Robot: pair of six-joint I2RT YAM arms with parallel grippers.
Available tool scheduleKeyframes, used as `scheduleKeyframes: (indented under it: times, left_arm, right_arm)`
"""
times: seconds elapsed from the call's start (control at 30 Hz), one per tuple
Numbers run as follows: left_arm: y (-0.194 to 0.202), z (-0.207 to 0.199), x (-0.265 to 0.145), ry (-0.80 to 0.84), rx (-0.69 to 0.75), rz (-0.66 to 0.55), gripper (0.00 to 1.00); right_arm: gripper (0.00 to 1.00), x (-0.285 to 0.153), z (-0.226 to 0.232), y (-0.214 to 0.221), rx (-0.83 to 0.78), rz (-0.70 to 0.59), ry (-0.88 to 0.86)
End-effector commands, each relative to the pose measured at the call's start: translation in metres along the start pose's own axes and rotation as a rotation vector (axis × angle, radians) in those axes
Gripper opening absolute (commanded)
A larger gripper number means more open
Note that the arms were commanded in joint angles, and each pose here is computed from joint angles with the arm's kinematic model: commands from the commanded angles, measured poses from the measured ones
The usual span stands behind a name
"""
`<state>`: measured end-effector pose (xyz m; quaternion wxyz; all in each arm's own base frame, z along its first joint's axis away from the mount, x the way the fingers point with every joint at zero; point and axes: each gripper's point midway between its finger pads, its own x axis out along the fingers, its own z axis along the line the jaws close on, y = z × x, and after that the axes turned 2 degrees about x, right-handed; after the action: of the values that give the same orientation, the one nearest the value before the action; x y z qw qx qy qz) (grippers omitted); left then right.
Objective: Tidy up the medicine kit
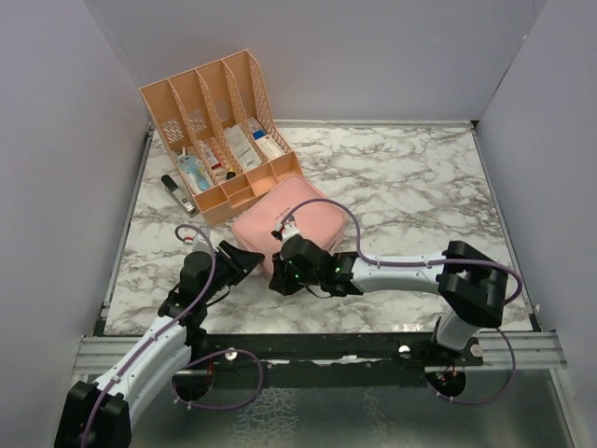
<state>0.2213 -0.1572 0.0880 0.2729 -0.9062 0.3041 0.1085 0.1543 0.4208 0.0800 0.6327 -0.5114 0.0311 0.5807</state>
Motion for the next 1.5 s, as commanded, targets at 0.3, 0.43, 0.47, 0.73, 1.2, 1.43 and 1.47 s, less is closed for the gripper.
scheduleKeyframes:
  times: [0.3,0.43,0.47,0.73,1.2,1.43,1.47]
  left_arm:
    - [-0.035,0.024,-0.001,-0.129,-0.052,-0.212,0.17]
    - [-0.036,0.025,0.0,-0.141,-0.037,-0.211,0.15]
    - [-0.035,0.026,0.0,-0.143,-0.032,-0.205,0.15]
    - [-0.034,0.021,0.004,-0.131,-0.003,-0.185,0.12]
    - [-0.033,0.012,0.006,-0.12,0.042,-0.145,0.12]
    - [-0.034,0.006,0.009,-0.109,0.064,-0.131,0.12]
    - [-0.035,0.006,0.01,-0.11,0.066,-0.13,0.12]
  right_arm:
    - [0.01,-0.016,-0.014,0.014,0.049,-0.002,0.063]
    - [0.01,-0.023,-0.031,0.026,0.056,0.014,0.12]
    - [0.01,-0.024,-0.034,0.028,0.052,0.018,0.124]
    - [0.01,-0.032,-0.041,0.035,0.031,0.032,0.138]
    - [0.01,-0.041,-0.059,0.043,-0.173,0.057,0.154]
    - [0.01,-0.059,-0.076,0.049,-0.319,0.085,0.18]
    - [0.01,-0.061,-0.079,0.049,-0.329,0.088,0.192]
